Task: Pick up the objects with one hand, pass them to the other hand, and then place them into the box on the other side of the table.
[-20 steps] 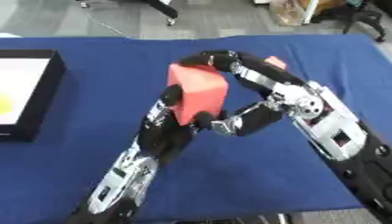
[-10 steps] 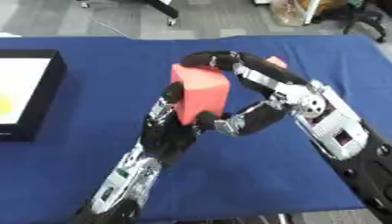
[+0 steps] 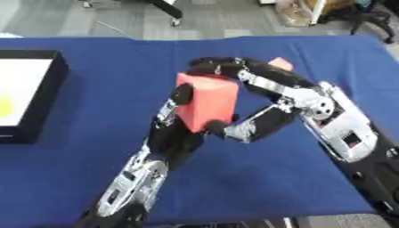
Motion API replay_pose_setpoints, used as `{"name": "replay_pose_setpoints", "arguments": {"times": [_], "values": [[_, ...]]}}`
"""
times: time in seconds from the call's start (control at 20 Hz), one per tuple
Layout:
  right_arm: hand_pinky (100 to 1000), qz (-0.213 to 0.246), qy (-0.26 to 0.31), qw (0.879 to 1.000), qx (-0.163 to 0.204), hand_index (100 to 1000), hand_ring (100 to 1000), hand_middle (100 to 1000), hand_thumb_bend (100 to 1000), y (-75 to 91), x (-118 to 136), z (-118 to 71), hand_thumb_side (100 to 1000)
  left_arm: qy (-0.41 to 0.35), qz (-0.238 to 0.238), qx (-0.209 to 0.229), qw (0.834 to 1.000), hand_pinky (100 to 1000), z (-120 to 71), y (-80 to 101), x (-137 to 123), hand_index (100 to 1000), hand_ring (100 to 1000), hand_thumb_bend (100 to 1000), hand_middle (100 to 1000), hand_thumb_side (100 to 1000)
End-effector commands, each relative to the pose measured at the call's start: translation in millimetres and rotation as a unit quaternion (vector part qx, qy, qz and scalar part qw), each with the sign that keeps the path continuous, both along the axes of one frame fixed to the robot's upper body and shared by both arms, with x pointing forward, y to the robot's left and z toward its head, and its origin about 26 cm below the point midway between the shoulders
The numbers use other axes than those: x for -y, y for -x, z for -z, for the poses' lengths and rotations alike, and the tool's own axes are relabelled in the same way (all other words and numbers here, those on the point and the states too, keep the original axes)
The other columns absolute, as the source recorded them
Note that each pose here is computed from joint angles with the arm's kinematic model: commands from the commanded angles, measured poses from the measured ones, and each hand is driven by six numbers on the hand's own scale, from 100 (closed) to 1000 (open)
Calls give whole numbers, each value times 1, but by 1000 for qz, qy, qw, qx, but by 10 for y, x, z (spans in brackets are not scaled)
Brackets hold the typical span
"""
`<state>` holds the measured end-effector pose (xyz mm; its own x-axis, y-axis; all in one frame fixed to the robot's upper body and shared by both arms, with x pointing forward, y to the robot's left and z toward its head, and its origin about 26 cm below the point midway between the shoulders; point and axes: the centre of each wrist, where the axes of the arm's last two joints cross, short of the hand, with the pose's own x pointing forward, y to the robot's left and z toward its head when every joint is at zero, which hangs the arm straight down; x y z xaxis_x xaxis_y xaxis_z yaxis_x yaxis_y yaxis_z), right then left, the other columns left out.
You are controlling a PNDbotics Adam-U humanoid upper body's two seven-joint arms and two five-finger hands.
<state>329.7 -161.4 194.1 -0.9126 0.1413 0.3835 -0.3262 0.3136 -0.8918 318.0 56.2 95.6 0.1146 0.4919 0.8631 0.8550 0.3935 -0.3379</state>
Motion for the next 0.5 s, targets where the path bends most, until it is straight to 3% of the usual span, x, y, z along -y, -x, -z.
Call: {"name": "replay_pose_setpoints", "arguments": {"times": [0.05,0.3,0.5], "values": [[870,-28,7,1000,12,912,1000,913,441,76,-44,-68,486,12,-12,6,1000,903,-113,-42,34,504,469,100,242,684],[879,-29,1,999,14,936,1000,948,463,106,-7,-135,541,2,-28,7,1000,904,-84,-70,15,504,469,100,243,698],[879,-23,-10,1000,18,939,1000,959,495,127,26,-196,521,-4,-35,8,999,904,-56,-85,12,502,468,100,242,689]]}}
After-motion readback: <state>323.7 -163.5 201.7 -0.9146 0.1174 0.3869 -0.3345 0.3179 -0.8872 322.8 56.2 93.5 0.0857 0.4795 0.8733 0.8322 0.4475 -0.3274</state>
